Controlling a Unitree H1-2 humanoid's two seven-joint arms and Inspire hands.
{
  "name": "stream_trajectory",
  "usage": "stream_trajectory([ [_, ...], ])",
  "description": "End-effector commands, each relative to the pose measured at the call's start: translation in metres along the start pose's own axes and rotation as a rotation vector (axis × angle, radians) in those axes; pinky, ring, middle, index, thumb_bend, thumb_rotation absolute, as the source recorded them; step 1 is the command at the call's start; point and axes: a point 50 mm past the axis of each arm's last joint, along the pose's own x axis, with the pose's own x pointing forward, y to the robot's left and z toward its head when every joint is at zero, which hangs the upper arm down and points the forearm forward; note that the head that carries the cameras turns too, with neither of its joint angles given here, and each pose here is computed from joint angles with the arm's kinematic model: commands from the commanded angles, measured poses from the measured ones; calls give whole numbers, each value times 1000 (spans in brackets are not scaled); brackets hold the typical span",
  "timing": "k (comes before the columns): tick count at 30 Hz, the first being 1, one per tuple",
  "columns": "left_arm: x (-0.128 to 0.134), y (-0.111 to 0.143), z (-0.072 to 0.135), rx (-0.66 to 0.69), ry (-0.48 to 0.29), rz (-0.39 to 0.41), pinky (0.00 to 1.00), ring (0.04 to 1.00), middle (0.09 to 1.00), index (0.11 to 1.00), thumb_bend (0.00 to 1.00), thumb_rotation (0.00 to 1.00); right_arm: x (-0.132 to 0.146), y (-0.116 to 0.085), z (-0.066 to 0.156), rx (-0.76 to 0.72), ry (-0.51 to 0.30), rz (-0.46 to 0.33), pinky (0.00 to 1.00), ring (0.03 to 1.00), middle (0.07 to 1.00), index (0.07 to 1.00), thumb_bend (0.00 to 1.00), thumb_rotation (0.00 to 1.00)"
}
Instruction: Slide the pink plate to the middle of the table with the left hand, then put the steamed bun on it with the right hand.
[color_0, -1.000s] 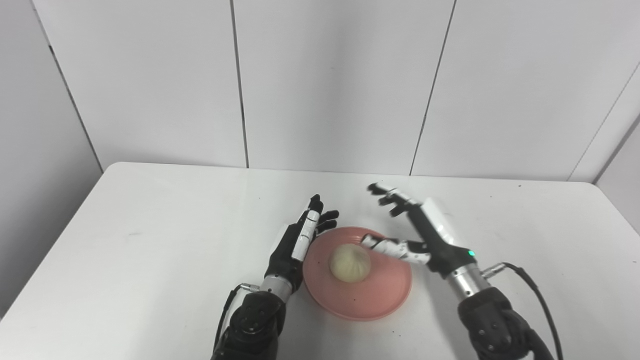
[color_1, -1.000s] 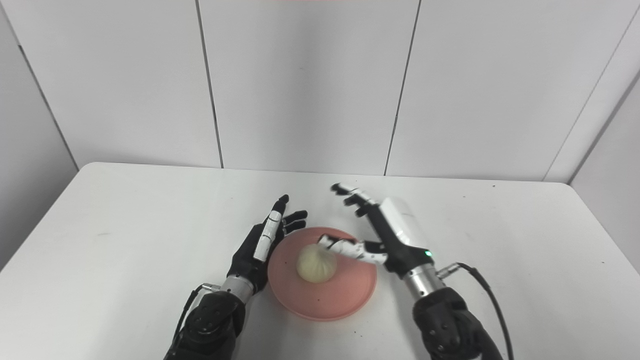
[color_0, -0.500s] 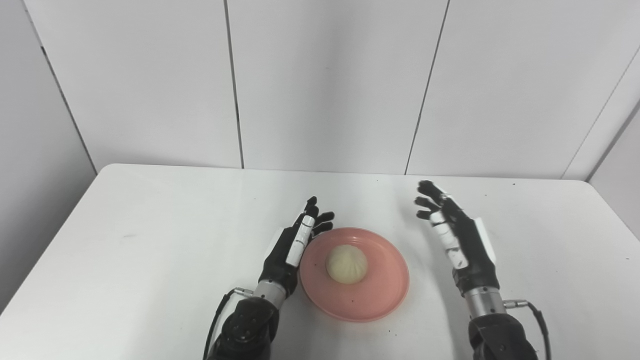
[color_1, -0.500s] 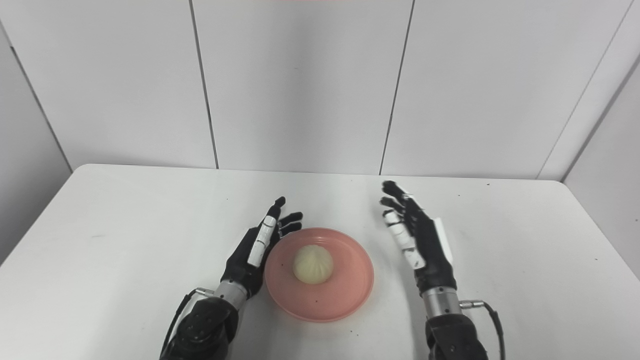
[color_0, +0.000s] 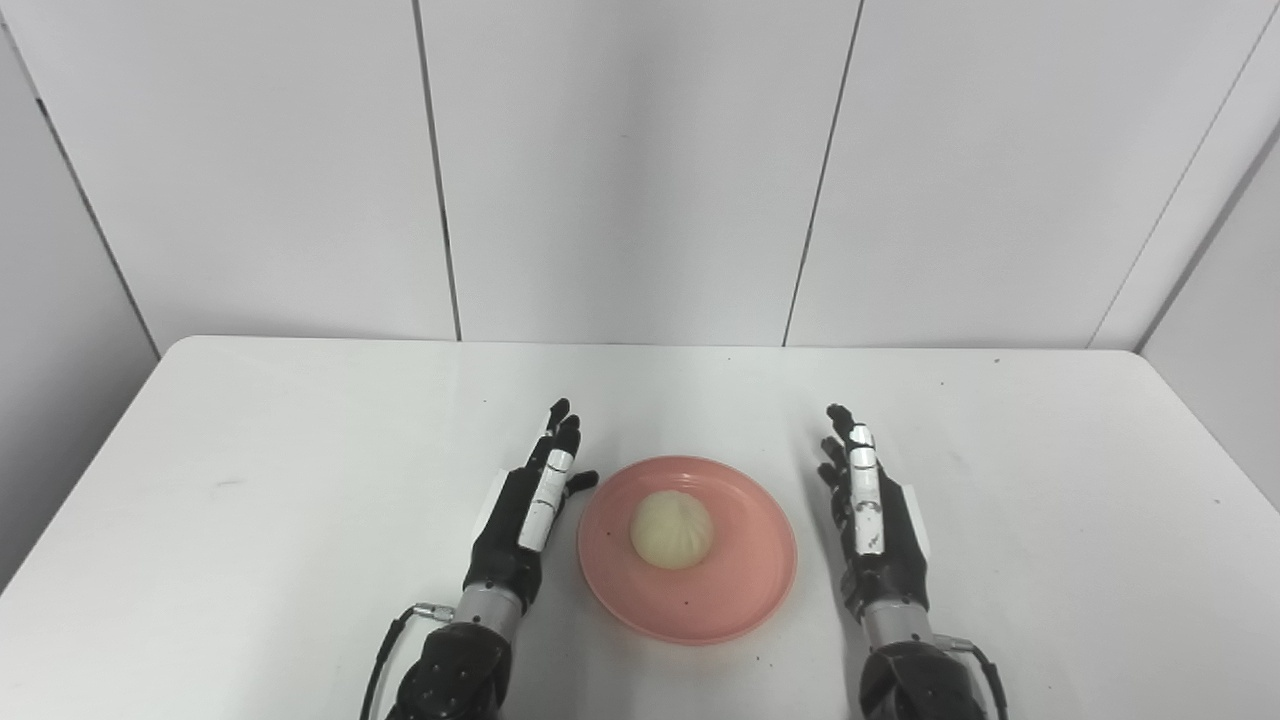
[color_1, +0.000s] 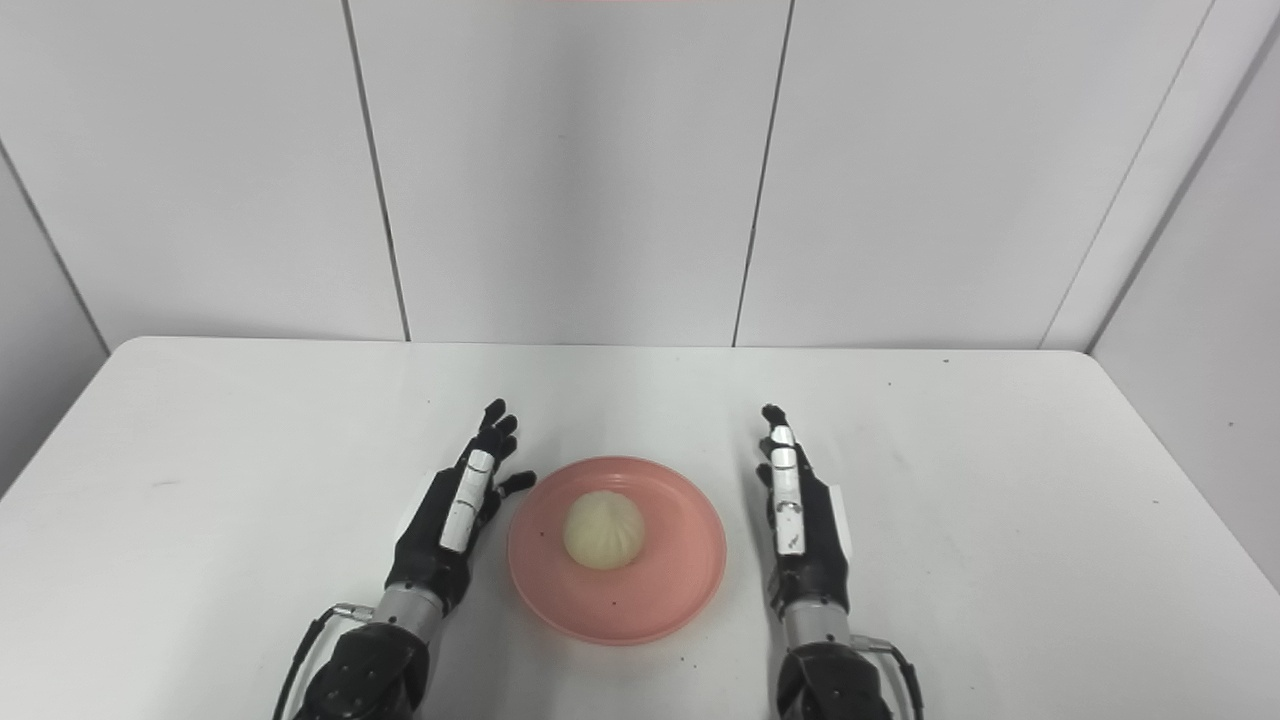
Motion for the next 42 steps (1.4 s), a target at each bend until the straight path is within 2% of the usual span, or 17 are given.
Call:
stream_trajectory([
  [1, 0, 10, 5, 17, -25, 20, 1000, 1000, 1000, 1000, 883, 1000, 5, 8, 10, 8, -29, 16, 964, 963, 979, 910, 691, 1000],
  [10, -1, 12, 5, 14, -27, 15, 1000, 1000, 1000, 1000, 880, 1000, 5, 8, 12, 0, -18, 6, 951, 960, 980, 913, 698, 1000],
  [15, -1, 10, 5, 22, -32, 20, 1000, 1000, 1000, 1000, 845, 1000, 6, 6, 13, -20, -7, 20, 961, 962, 970, 893, 688, 1000],
  [20, -1, 9, 5, 17, -38, 26, 1000, 1000, 1000, 1000, 804, 1000, 6, 4, 13, -40, -9, 38, 942, 942, 941, 914, 702, 1000],
  [28, -2, 6, 5, 21, -49, 38, 1000, 1000, 1000, 1000, 789, 1000, 5, 1, 14, -51, 0, 54, 963, 927, 930, 911, 701, 1000],
  [42, -2, 7, 5, 115, -121, 38, 1000, 1000, 1000, 1000, 754, 1000, 4, 3, 16, -70, 7, 53, 952, 922, 937, 912, 686, 1000],
])
